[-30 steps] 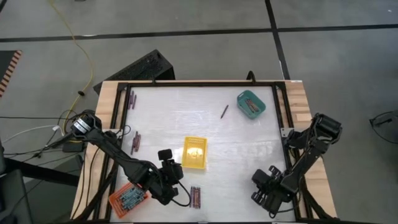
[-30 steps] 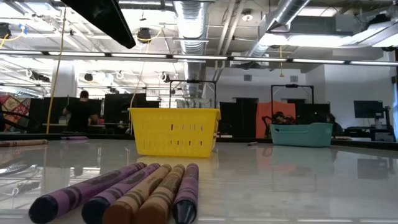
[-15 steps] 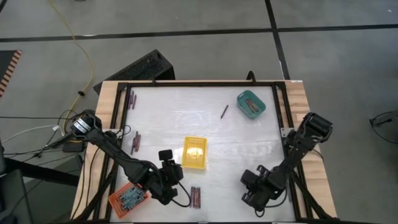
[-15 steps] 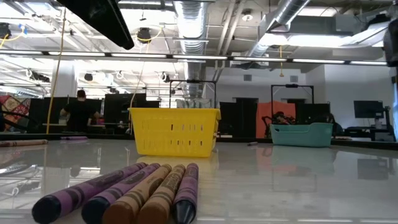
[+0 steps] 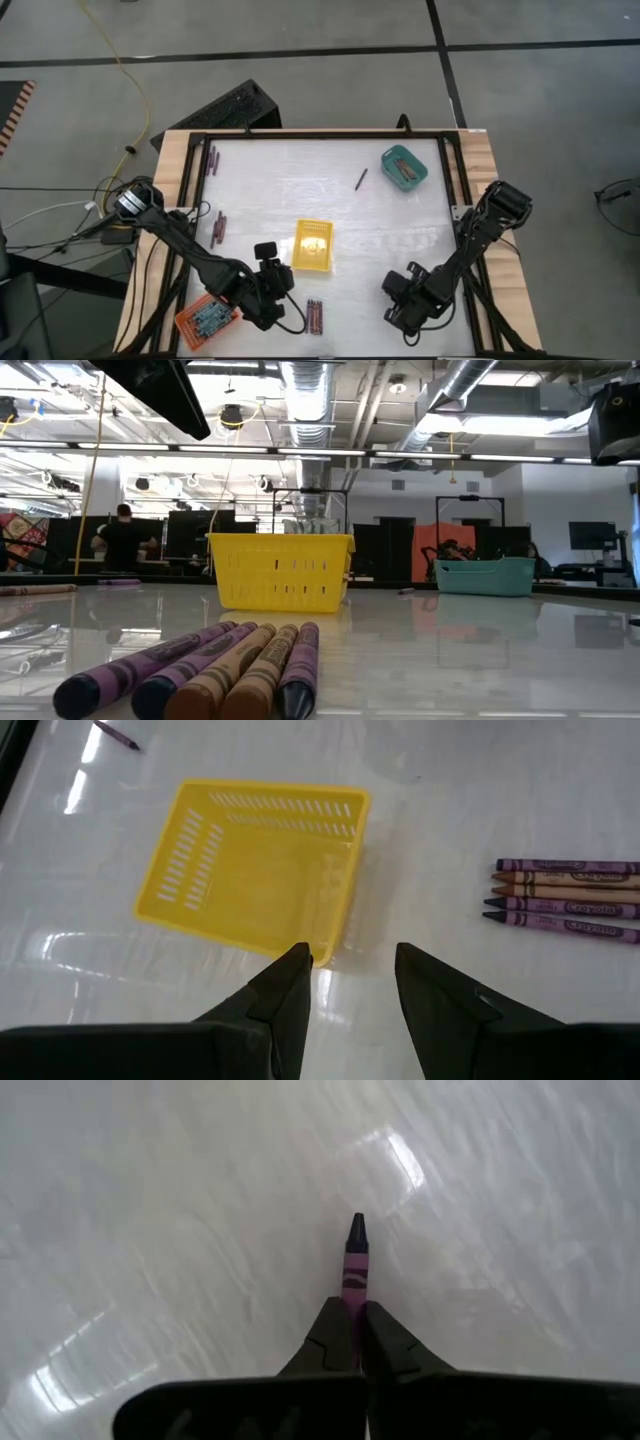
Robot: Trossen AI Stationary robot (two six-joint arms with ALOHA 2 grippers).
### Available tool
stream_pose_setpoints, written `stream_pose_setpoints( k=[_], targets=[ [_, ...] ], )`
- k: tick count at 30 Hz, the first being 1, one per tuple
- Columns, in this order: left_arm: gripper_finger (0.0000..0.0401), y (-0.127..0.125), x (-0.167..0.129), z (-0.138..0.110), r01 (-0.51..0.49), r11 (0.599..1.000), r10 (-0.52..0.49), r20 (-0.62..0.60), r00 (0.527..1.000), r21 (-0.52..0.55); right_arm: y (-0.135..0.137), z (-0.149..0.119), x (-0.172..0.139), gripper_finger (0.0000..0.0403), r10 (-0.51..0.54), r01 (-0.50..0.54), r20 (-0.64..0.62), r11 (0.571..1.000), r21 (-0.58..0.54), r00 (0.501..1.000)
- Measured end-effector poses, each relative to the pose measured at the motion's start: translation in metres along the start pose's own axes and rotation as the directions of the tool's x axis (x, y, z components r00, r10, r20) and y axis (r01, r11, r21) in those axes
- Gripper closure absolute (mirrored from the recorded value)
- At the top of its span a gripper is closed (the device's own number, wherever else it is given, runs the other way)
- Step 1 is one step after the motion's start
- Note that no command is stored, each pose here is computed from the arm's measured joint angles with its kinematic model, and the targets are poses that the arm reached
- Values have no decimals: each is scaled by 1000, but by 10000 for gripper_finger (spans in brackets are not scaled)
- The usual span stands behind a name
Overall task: Sort crayons
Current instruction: Put the violet crayon into the yellow basket
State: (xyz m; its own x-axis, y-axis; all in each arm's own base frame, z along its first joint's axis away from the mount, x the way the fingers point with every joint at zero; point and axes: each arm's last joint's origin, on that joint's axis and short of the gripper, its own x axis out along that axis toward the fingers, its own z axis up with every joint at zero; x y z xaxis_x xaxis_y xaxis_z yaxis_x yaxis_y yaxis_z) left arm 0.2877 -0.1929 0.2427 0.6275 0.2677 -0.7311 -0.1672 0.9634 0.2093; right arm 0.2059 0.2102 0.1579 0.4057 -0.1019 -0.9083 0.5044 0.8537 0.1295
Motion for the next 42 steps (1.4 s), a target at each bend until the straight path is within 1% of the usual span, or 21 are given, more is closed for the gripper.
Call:
stream_pose_setpoints(
  k=[22, 42],
  targets=[
    [265, 0, 0, 0, 0, 1000, 0, 0, 1000, -1, -1, 2, 0, 402, -5, 5, 16, 1000, -21, 1000],
    [265, -1, 0, 0, 20, 1000, -20, -13, 1000, -5, -4, 20, 7, 402, -10, 12, 32, 997, -82, 999]
  ],
)
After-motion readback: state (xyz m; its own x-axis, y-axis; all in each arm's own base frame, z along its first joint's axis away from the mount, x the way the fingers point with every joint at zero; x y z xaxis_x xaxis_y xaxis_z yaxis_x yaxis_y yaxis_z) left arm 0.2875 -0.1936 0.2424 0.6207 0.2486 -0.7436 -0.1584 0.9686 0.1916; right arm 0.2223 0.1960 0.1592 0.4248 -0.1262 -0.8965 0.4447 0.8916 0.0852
